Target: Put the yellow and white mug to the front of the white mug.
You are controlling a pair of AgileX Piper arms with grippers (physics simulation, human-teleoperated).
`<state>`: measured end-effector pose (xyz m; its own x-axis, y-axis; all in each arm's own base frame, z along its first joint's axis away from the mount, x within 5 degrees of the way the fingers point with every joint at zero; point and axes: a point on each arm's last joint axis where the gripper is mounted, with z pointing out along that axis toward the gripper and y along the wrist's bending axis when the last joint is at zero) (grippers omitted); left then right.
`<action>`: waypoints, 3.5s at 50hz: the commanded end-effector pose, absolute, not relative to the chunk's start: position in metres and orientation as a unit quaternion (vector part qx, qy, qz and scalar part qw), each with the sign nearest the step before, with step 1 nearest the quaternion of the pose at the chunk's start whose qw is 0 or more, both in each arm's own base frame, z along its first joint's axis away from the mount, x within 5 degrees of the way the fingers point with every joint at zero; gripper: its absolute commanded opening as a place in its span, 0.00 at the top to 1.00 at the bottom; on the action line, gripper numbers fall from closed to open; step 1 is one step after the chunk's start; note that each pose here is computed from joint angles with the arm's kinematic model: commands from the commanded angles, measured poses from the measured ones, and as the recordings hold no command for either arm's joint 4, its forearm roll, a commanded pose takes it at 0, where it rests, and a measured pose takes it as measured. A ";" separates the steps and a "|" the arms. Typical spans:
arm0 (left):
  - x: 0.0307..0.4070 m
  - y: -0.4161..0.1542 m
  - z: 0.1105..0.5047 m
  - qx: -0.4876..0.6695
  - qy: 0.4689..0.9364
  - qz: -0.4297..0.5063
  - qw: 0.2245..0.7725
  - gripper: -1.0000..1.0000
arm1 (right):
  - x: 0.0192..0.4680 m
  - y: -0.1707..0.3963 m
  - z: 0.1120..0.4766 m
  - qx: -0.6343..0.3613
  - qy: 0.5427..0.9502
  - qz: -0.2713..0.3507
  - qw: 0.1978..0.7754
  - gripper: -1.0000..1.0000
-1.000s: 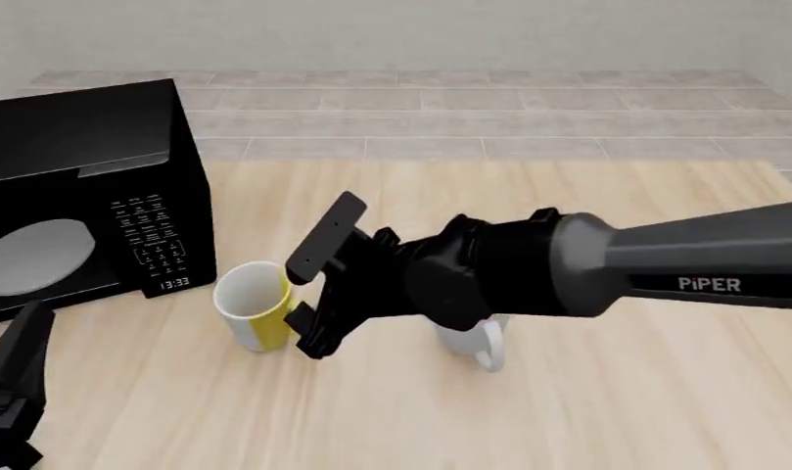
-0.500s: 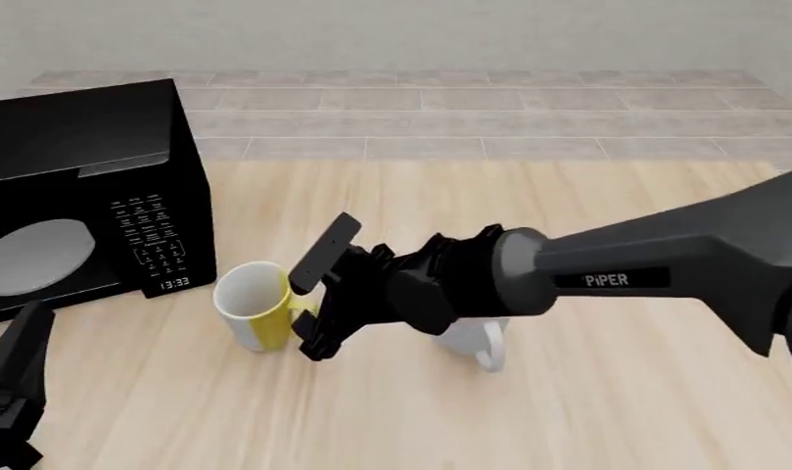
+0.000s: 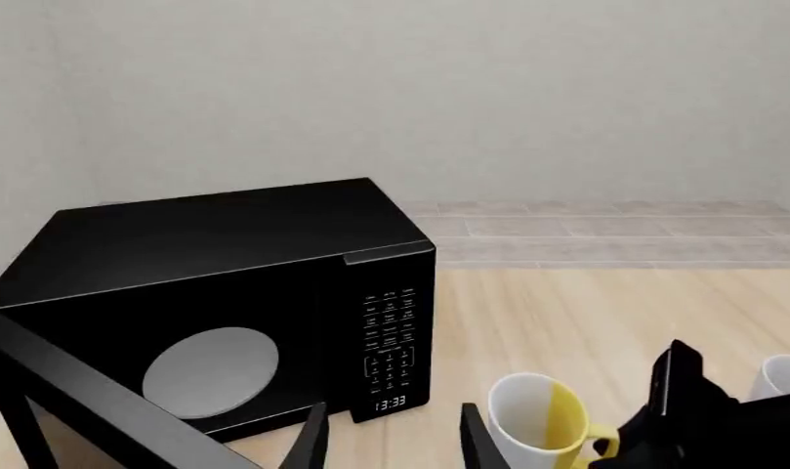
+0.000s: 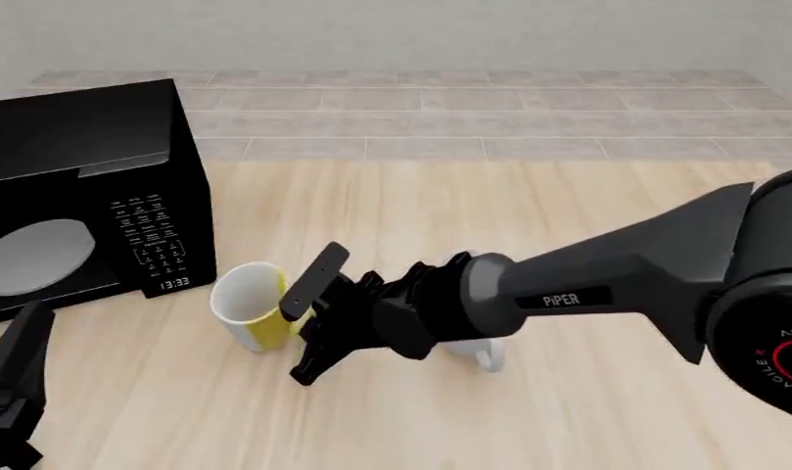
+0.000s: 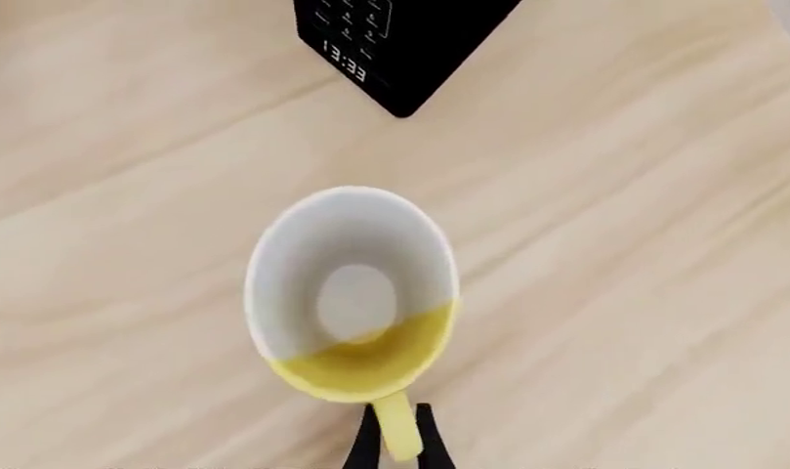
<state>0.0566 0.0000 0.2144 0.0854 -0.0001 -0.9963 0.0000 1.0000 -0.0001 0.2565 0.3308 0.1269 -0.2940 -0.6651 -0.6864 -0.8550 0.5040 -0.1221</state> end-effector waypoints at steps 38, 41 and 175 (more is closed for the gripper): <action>0.057 0.000 0.214 0.000 0.676 0.000 0.737 0.00 | 0.267 0.302 0.216 -0.464 0.770 0.132 0.419 1.00; 0.057 0.000 0.214 0.000 0.676 0.000 0.737 0.00 | 0.264 0.301 0.228 -0.449 0.774 0.142 0.423 1.00; 0.057 0.000 0.214 0.000 0.676 0.000 0.737 0.00 | 0.405 0.115 0.135 -0.158 0.914 0.039 0.371 1.00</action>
<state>0.0566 0.0000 0.2144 0.0854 0.0000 -0.9963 0.0000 1.0000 0.0000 0.4024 0.1156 0.1454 -0.6586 -0.2706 -0.7022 -0.3284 0.9429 -0.0553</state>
